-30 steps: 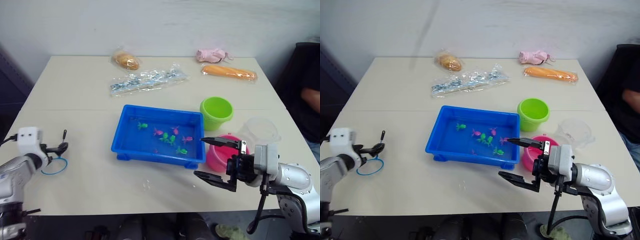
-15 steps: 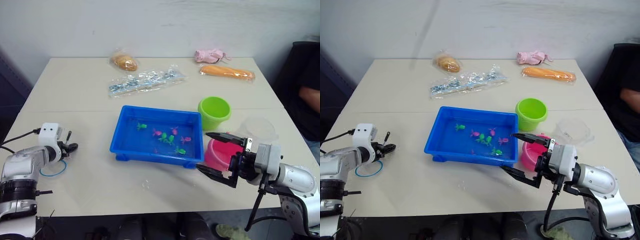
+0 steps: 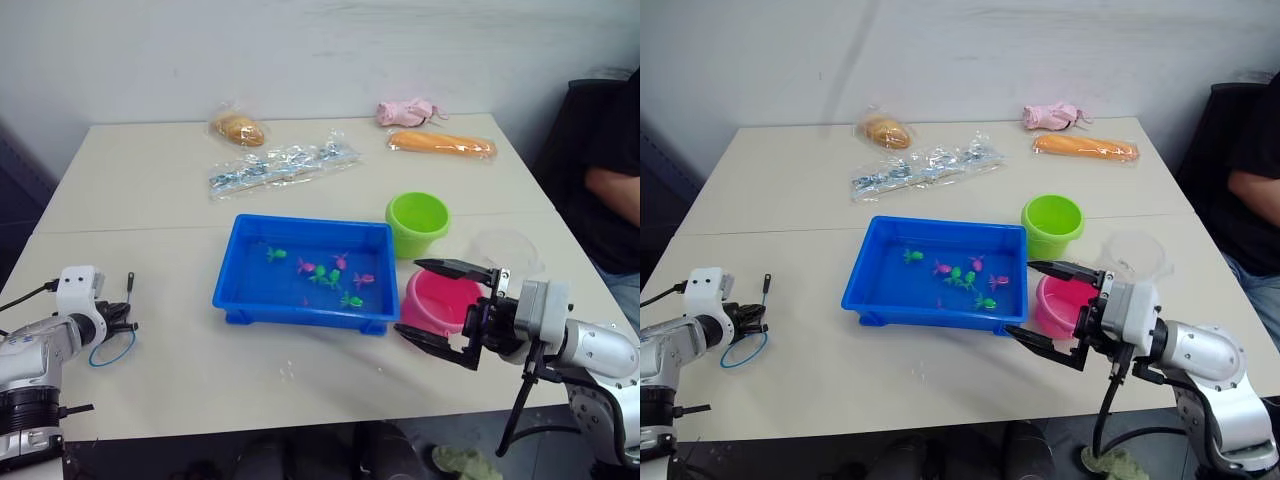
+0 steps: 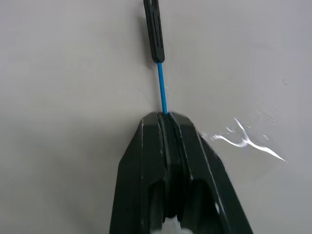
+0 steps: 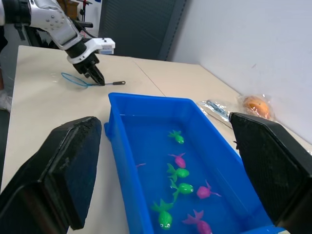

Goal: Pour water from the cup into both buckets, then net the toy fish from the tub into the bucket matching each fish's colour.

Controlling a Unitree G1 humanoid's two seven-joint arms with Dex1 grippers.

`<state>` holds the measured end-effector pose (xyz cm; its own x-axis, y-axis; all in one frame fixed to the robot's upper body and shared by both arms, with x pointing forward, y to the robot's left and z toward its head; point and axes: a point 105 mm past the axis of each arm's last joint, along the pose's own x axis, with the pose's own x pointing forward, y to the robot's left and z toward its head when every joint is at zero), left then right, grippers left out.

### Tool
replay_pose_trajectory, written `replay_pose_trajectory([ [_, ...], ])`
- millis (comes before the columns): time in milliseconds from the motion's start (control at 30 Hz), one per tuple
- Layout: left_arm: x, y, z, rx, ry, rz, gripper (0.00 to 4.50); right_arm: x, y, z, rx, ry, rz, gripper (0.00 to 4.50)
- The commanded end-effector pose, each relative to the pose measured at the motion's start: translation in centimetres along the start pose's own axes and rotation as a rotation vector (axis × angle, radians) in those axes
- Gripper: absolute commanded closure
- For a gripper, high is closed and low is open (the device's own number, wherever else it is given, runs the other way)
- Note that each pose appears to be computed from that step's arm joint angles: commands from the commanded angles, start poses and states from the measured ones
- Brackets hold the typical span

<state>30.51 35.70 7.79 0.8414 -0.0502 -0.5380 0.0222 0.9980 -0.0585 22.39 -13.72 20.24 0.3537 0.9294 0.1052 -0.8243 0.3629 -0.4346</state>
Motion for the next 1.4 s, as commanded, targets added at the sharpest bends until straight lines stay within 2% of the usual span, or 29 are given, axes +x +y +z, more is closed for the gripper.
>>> replay_pose_trajectory([
  [33,-4.3,-5.7,8.0,0.321,-0.307,-0.363,4.44,0.3,-0.9,2.2,0.009,-0.030,0.003,0.00],
  [100,-6.6,-9.4,9.3,0.521,-0.371,-0.584,4.44,1.2,-0.9,2.8,0.057,-0.024,0.043,0.00],
  [167,-7.7,-11.7,9.5,0.663,-0.376,-0.723,4.44,2.1,-0.8,3.2,0.134,0.001,0.088,0.00],
  [233,-8.4,-14.7,8.3,0.944,-0.283,-0.900,4.44,2.8,0.1,3.6,0.201,0.033,0.198,0.00],
  [300,-9.1,-17.5,7.5,1.112,-0.219,-1.050,4.44,3.4,0.1,3.7,0.245,0.055,0.236,0.00],
  [433,-9.4,-22.2,8.1,1.237,-0.265,-1.212,4.44,4.7,0.6,3.1,0.305,0.156,0.313,0.00],
  [500,-8.8,-24.1,7.7,1.343,-0.251,-1.267,4.44,5.7,0.7,2.2,0.341,0.240,0.322,0.00],
  [533,-8.6,-24.9,7.6,1.348,-0.240,-1.296,4.44,6.2,0.6,1.6,0.371,0.286,0.303,0.00],
  [600,-8.0,-26.4,8.2,1.378,-0.291,-1.310,4.44,6.8,0.8,0.9,0.379,0.336,0.304,0.00],
  [700,-7.2,-27.2,8.4,1.436,-0.295,-1.313,4.44,7.6,0.8,0.6,0.391,0.360,0.284,0.00],
  [867,-6.7,-28.6,9.2,1.395,-0.362,-1.308,4.44,8.1,0.2,0.2,0.430,0.379,0.212,0.00],
  [1133,-6.5,-28.9,9.6,1.343,-0.403,-1.287,4.44,8.2,0.0,0.3,0.516,0.317,0.145,0.00],
  [1333,-6.1,-28.6,10.4,1.338,-0.436,-1.238,4.44,8.0,-0.1,-0.1,0.545,0.319,0.124,0.00],
  [1400,-6.0,-28.7,10.7,1.334,-0.453,-1.227,4.50,8.0,-0.2,-0.3,0.551,0.320,0.117,0.53],
])
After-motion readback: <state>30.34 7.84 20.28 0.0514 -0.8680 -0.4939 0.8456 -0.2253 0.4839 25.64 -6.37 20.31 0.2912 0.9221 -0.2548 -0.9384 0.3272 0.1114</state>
